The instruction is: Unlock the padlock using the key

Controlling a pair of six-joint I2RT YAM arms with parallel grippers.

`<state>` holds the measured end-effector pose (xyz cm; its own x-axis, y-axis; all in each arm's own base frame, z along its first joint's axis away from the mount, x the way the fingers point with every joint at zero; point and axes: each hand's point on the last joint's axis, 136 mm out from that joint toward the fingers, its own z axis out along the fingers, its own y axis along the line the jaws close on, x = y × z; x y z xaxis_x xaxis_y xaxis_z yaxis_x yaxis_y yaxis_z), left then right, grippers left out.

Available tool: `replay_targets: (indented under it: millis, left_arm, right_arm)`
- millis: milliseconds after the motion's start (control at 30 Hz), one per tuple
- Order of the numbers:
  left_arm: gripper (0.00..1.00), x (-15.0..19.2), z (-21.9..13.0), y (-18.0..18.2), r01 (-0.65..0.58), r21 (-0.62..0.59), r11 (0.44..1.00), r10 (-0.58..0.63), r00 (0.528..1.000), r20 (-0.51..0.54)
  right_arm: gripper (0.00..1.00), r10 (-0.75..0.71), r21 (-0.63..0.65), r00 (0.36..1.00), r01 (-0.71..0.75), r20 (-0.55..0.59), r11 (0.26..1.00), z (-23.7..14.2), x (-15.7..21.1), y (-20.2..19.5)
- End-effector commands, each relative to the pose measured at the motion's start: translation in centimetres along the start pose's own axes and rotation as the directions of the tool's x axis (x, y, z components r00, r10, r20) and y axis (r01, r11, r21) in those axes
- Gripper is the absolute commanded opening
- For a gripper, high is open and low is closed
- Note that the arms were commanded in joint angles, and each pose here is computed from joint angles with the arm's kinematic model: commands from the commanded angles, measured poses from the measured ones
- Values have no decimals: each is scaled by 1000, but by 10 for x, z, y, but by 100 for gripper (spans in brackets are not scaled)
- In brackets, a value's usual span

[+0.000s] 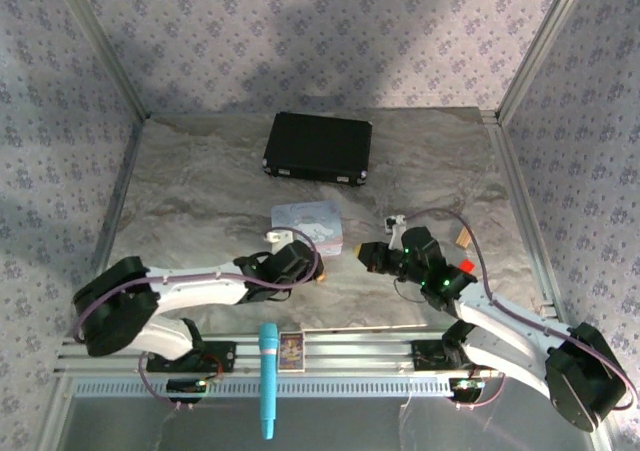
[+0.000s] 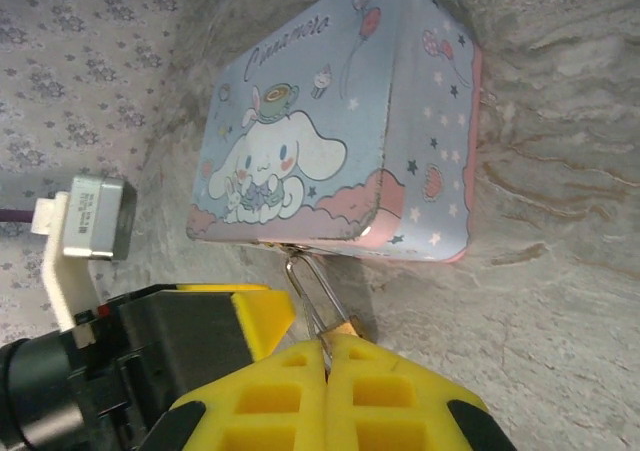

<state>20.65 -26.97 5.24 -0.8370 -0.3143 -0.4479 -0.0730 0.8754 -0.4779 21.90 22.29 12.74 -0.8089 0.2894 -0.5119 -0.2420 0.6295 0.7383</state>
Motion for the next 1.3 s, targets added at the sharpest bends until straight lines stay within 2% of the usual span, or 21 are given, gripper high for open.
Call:
replay_targets:
  millis: [0, 200, 467, 900, 1100, 1267]
  left_arm:
    - [69, 2, 8, -8, 89, 57, 994, -90, 996, 17]
    - [65, 11, 23, 2, 86, -2, 996, -86, 996, 17]
    - [61, 24, 36, -7, 77, 9, 997, -77, 997, 3]
    - [58, 7, 15, -33, 126, 180, 976, -139, 988, 61]
    - [58, 10, 21, -32, 129, 184, 975, -141, 988, 58]
    - [59, 21, 35, -25, 135, 133, 982, -139, 990, 23]
  right_arm:
    - [0, -14, 21, 1000, 14, 7, 1000, -2, 3, -6]
    - [0, -10, 36, 1000, 10, 7, 999, -1, 5, -11]
    - [0, -2, 49, 1000, 2, 8, 999, -1, 8, -17]
    - [0, 13, 61, 1000, -14, 2, 998, -1, 15, -26]
    - [0, 12, 63, 1000, -12, 2, 998, -1, 16, -26]
    - [0, 13, 67, 1000, -13, 0, 998, -1, 16, -28]
